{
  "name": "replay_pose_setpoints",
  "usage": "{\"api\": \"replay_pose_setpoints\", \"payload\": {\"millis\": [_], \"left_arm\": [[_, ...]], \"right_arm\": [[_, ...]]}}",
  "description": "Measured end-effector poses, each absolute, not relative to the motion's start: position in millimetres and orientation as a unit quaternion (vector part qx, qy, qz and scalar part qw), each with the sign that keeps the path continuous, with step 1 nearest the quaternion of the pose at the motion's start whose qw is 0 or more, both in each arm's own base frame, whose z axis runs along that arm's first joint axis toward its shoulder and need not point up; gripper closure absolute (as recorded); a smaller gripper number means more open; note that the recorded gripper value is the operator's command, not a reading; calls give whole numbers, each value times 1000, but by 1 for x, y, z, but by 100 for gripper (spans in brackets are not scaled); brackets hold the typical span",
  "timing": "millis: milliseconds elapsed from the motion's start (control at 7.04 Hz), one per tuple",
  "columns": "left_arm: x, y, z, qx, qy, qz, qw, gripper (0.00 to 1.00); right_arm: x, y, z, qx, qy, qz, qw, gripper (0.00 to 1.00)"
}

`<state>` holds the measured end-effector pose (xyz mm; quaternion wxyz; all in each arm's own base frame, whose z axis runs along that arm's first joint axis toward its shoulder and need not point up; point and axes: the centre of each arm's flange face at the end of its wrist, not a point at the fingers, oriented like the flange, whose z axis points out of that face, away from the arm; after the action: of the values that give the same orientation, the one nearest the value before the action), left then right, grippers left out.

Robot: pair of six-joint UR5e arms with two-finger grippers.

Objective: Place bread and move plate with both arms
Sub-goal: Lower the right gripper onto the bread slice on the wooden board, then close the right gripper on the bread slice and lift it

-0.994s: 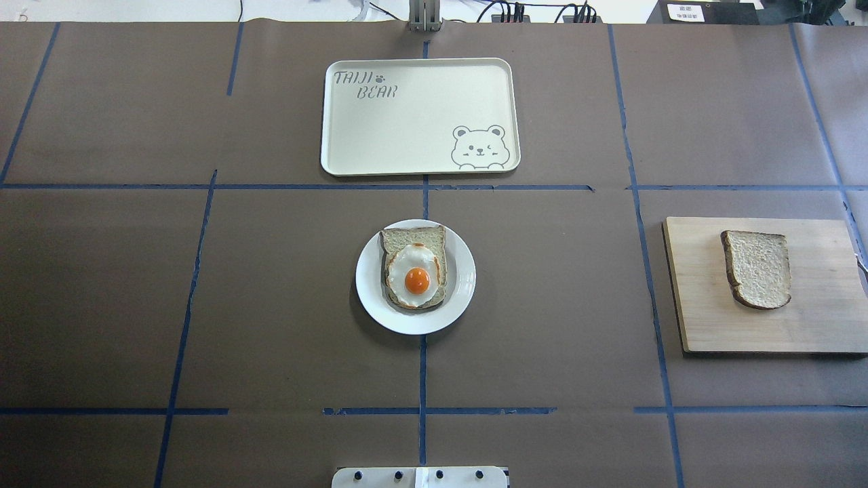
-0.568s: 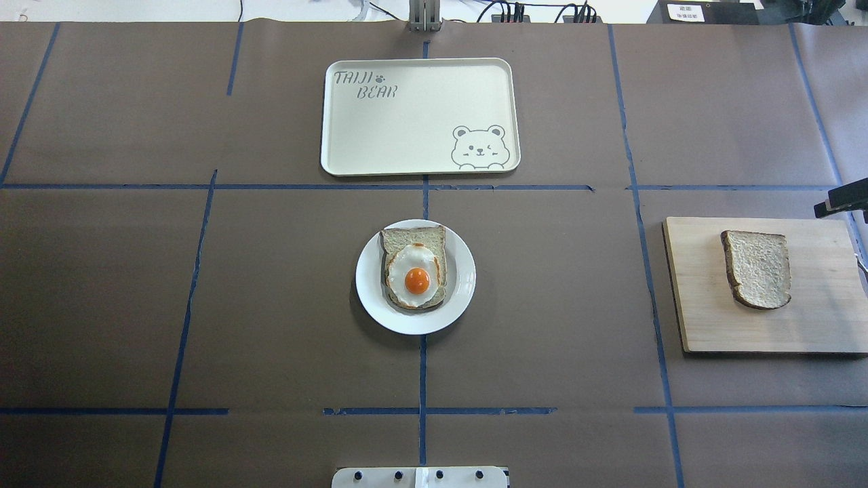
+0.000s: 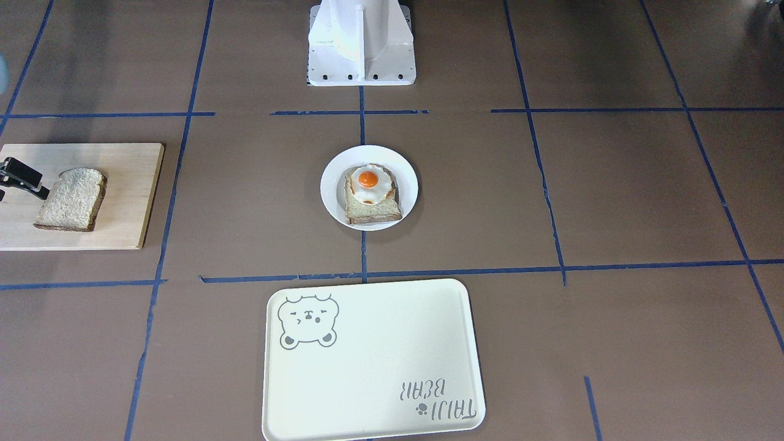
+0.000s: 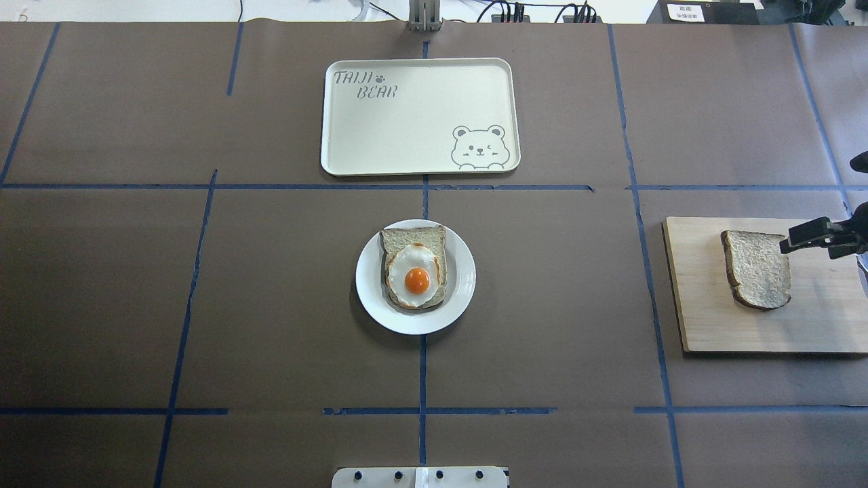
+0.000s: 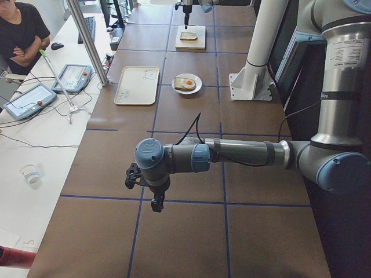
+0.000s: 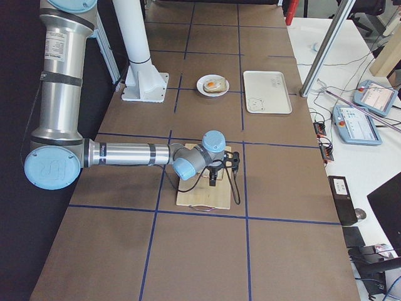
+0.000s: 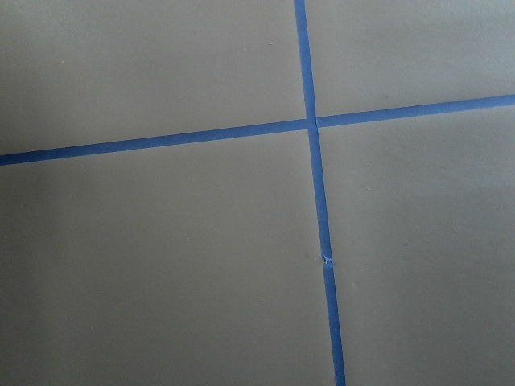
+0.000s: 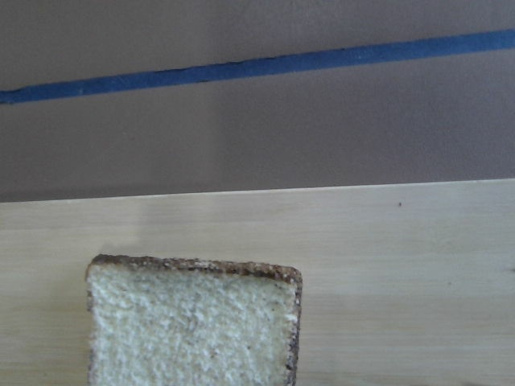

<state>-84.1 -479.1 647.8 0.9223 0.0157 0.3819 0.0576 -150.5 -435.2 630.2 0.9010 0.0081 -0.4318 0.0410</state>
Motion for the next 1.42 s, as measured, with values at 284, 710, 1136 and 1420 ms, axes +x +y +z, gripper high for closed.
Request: {"api": "replay_pose_setpoints", "payload": {"millis": [284, 710, 1136, 1420], "left_arm": [[-84, -479, 648, 16, 382, 58, 922, 0], [-84, -479, 648, 16, 382, 58, 922, 0], [-84, -478, 648, 16, 382, 58, 922, 0], [-84, -479, 648, 16, 382, 58, 922, 0]], "right_arm": [[-163, -428, 653, 6, -432, 31, 901, 0], [-171, -428, 650, 12, -439, 20, 898, 0], [-172, -428, 645, 15, -442, 18, 897, 1], [-174, -427, 645, 14, -441, 16, 897, 1]]}}
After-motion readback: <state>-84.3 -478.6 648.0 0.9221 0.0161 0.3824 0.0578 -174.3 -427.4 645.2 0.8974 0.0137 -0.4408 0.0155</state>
